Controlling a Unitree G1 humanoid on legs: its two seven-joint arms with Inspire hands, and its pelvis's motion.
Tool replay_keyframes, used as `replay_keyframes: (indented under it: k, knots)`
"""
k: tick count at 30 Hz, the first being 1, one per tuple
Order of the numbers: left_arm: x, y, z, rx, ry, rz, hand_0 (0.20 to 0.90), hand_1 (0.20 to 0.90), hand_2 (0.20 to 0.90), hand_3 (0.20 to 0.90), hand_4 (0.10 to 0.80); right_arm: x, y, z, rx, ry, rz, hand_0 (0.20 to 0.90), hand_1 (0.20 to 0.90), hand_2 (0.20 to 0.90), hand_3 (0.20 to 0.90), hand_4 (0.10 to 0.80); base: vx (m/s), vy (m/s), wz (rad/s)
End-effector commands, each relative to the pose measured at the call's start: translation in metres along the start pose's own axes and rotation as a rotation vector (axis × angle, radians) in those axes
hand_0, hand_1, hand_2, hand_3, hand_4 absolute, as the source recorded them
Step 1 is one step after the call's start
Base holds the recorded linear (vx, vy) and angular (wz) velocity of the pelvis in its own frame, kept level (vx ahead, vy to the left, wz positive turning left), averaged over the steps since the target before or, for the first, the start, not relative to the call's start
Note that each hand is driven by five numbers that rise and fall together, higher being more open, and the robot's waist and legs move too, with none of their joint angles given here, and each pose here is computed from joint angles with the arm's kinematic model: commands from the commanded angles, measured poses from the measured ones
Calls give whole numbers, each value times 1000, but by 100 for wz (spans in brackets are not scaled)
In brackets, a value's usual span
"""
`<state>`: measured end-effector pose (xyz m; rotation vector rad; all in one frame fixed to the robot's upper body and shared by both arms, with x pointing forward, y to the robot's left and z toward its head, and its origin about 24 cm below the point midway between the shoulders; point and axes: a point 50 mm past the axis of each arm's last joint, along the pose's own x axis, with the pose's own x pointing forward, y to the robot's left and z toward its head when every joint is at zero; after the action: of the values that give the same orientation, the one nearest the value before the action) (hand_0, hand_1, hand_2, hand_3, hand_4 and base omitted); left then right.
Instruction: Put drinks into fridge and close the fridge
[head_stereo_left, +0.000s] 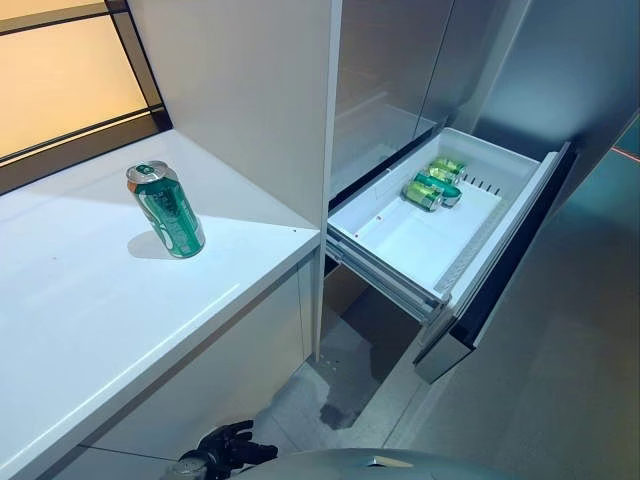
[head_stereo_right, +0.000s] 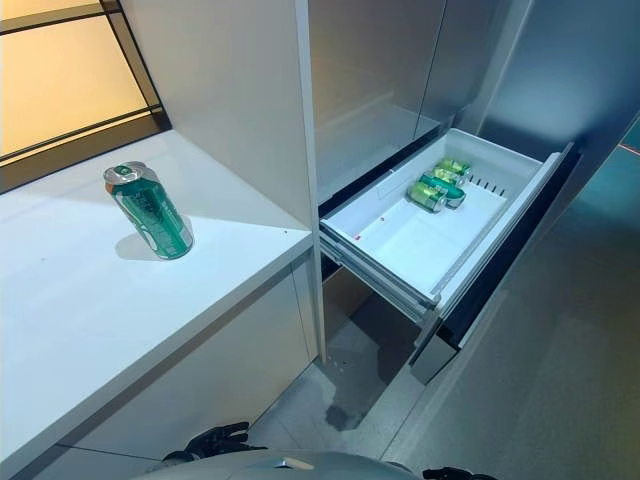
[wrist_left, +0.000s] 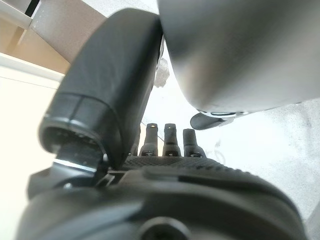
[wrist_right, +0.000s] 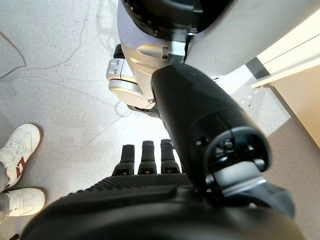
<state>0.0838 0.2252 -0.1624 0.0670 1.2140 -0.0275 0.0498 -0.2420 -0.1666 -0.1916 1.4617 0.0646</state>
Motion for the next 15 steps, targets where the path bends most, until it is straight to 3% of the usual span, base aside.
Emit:
replay_keyframes:
  k: [1,15]
  knots:
    - [6,-17,25,29,-73,-51,900,900,900,900,800,3,18,20,-29,-38,69,900,900,900,900,800,0,0,0]
    - [6,-20,28,21,-100,-93,900,900,900,900,800,3,17,22,-30,-38,69,900,900,900,900,800,0,0,0]
